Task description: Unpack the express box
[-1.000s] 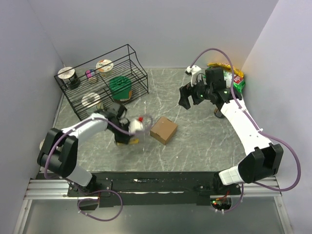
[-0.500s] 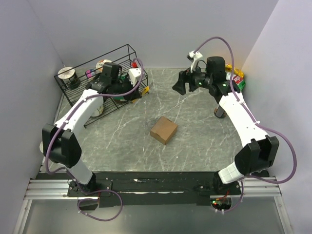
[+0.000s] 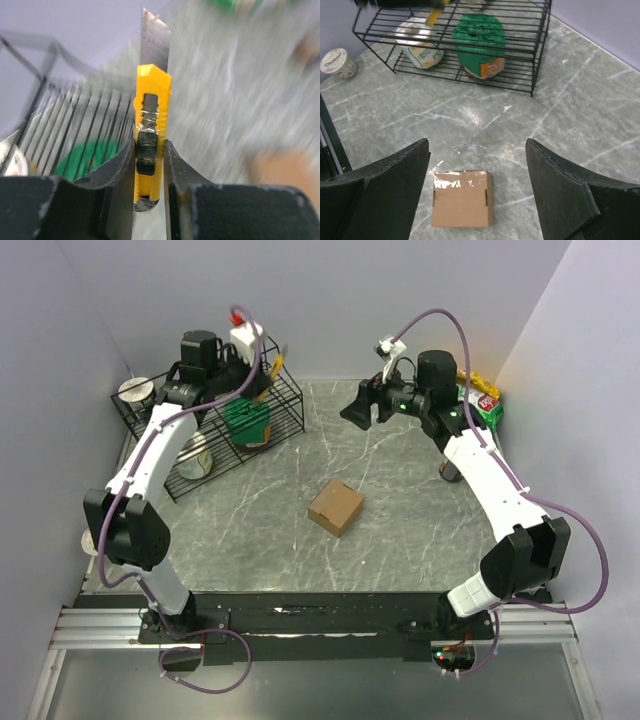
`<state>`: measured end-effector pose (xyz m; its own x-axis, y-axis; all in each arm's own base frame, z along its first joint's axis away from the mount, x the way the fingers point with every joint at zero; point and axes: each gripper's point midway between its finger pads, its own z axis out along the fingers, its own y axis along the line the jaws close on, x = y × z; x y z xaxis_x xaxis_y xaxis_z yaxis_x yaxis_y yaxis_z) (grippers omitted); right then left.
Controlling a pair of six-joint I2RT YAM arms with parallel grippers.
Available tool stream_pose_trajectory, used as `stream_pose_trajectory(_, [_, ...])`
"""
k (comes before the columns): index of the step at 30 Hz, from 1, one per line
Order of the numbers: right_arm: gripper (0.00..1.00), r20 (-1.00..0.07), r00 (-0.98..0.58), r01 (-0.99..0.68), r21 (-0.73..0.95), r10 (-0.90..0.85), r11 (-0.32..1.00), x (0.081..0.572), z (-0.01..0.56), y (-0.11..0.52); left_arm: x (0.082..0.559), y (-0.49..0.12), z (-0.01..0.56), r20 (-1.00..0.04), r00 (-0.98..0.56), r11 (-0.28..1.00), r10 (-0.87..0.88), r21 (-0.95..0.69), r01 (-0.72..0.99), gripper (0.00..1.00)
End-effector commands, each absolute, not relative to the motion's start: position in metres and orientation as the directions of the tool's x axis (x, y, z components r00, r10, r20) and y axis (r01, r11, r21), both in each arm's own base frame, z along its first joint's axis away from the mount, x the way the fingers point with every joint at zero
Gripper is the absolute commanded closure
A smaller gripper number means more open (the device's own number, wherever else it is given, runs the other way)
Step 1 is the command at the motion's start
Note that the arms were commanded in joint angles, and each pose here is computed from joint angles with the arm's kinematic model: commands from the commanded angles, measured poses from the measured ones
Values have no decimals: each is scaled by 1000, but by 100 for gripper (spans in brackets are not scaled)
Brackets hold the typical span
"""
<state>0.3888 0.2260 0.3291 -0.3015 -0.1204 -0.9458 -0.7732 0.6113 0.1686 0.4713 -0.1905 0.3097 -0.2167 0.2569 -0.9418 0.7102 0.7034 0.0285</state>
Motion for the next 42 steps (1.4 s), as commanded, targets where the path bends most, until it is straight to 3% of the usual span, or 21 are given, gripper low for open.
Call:
stream_pose_trajectory(1, [16,-993,-100,-829,48,-63,557,381,392,252,453,-225,434,-960,-159,706,-232,-278,651,99])
stream_pose_trajectory(3, [17,-995,-88,-837,55,-35,544,379,400,266,450,-229,438,-903,-241,659,-356,-425,621,99])
stream_pose_trajectory(8, [20,-991,-115,-824,137,75,549,391,420,288,445,-237,449,-862,-278,594,-424,-496,633,99])
stream_pose_trajectory(14, [22,-991,-82,-846,123,101,518,392,432,318,437,-244,451,-860,-284,541,-425,-492,682,99])
stream_pose_trajectory(25, [25,-993,-58,-773,108,99,625,425,428,339,433,-244,453,-854,-286,530,-435,-499,685,99])
stream_pose_trajectory(31, [32,-992,-63,-756,117,107,644,436,422,344,432,-243,450,-855,-289,536,-430,-500,680,99])
stream_pose_trajectory(38, [45,-995,-31,-741,88,97,665,445,424,355,431,-241,450,-856,-285,545,-431,-499,674,99])
stream_pose_trajectory(42, [72,-997,-22,-739,63,69,671,447,419,358,431,-240,450,-858,-280,551,-431,-496,671,99])
